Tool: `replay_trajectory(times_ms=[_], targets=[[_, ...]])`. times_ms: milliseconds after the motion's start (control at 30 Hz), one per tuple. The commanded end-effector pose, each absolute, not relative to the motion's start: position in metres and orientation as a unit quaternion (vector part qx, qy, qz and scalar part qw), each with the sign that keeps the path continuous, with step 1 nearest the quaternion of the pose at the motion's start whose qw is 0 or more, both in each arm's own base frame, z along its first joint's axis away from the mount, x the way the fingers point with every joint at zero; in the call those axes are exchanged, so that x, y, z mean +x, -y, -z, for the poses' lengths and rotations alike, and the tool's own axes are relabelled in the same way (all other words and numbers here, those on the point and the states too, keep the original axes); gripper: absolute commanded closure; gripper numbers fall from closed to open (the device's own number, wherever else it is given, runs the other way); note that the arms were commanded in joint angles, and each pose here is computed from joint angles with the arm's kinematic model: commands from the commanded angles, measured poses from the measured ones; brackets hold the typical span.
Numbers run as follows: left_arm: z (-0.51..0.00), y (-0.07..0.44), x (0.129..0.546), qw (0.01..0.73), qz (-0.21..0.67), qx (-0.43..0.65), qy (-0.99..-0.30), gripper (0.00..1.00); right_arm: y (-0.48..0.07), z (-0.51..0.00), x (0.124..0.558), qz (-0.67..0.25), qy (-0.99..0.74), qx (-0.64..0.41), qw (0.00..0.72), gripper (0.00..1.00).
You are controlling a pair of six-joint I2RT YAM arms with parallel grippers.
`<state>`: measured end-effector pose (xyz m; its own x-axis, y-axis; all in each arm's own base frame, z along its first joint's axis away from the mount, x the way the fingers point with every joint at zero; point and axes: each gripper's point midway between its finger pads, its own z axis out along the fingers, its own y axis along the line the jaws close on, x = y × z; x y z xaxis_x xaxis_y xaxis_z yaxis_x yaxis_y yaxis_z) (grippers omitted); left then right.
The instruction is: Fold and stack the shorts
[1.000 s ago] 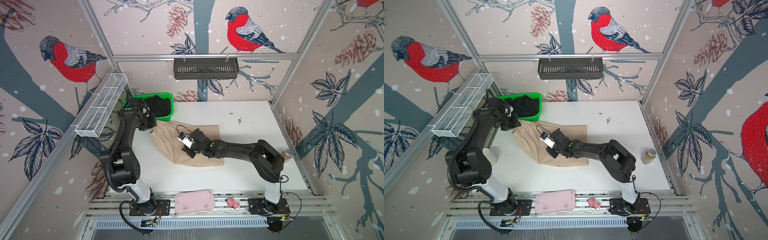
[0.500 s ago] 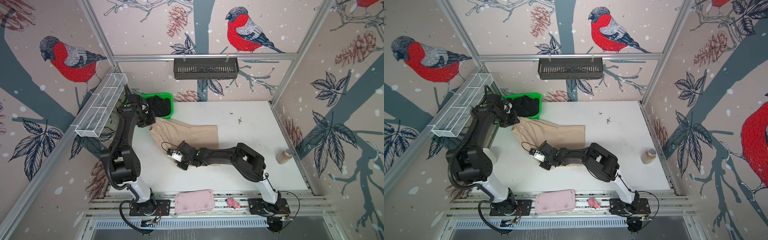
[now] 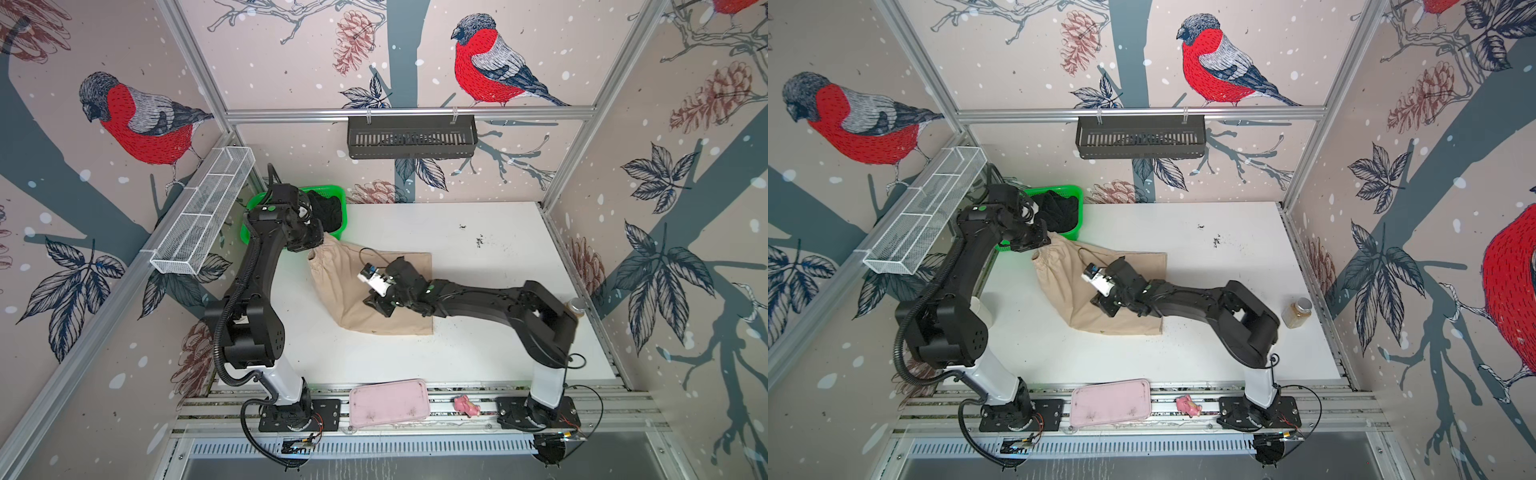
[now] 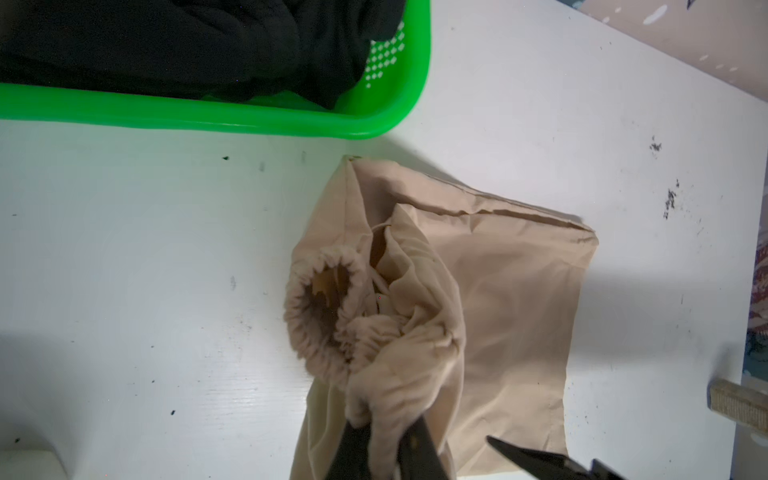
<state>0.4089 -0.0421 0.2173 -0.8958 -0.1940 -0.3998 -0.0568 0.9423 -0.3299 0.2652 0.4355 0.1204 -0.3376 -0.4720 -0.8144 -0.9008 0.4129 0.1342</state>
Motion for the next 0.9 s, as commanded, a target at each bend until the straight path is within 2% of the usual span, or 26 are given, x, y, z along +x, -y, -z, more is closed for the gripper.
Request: replay_trajectory(times_ms=[0,133,233,433,867], targets=[[-0.219,0.047,0.402,0.207,0.146,-0.079,-0.964,1.0,-0.402,-0.125,0.262,-0.304,-0.787,-0.398,0.361,0.67],[-0.229,0.062,0.405,0.214,0.157,-0.076,-0.961,1.0,-0.35,-0.087,0.238,-0.208,-0.826,-0.396,0.342,0.8],[-0.238,0.085,0.407,0.219,0.187,-0.064,-0.956,1.0,-0.325,-0.067,0.217,-0.203,-0.841,-0.384,0.322,0.86],[-0.235,0.118,0.401,0.211,0.174,-0.042,-0.961,1.0,-0.297,-0.039,0.199,-0.186,-0.861,-0.359,0.308,0.94],[-0.239,0.163,0.402,0.234,0.177,-0.03,-0.956,1.0,-0.301,-0.006,0.169,-0.197,-0.866,-0.363,0.282,0.97]])
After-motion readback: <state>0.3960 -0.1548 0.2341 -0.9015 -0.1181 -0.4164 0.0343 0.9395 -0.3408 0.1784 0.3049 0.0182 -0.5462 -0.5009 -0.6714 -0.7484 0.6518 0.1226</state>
